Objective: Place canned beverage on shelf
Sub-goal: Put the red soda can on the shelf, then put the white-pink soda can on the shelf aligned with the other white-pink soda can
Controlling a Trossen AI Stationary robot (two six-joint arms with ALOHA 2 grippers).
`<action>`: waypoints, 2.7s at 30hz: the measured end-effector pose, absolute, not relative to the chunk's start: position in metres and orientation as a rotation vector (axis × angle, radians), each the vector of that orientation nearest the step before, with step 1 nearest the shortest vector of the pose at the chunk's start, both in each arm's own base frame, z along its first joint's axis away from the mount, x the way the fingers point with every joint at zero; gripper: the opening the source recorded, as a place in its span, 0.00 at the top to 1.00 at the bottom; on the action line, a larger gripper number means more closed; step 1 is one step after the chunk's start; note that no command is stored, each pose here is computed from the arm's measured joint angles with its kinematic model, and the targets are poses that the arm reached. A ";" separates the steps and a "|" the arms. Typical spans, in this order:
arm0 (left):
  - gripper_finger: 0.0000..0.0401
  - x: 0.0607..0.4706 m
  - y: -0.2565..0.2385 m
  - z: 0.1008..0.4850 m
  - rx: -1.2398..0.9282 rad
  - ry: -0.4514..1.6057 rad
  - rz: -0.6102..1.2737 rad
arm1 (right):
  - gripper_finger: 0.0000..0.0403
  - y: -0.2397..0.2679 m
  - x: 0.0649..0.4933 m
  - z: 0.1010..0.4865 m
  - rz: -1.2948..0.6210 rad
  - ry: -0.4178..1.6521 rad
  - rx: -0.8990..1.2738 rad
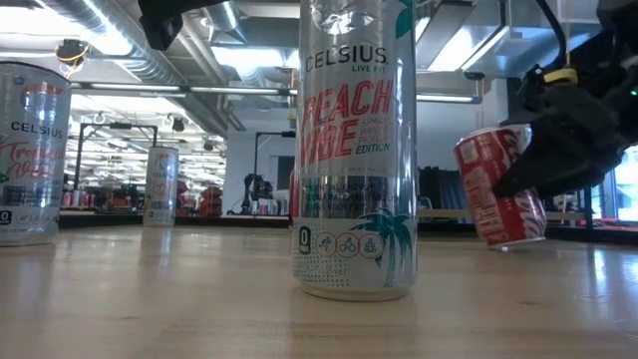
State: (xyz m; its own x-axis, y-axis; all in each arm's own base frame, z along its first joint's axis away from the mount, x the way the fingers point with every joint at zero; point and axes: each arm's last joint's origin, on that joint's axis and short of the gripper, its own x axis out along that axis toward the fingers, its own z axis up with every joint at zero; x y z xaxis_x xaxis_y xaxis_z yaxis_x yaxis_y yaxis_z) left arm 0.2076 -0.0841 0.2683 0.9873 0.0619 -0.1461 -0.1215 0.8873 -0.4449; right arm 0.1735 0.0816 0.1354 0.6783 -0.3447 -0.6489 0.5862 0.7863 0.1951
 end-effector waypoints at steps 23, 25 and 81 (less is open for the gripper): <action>0.47 0.208 -0.084 0.269 -0.470 0.124 0.106 | 0.03 0.087 0.171 0.136 -0.423 0.774 0.379; 0.47 0.208 -0.084 0.268 -0.463 0.125 0.105 | 0.05 0.089 0.172 0.144 -0.392 0.822 0.393; 0.47 0.289 -0.149 0.171 -0.326 0.423 -0.128 | 0.16 0.210 0.297 0.179 0.034 0.449 0.226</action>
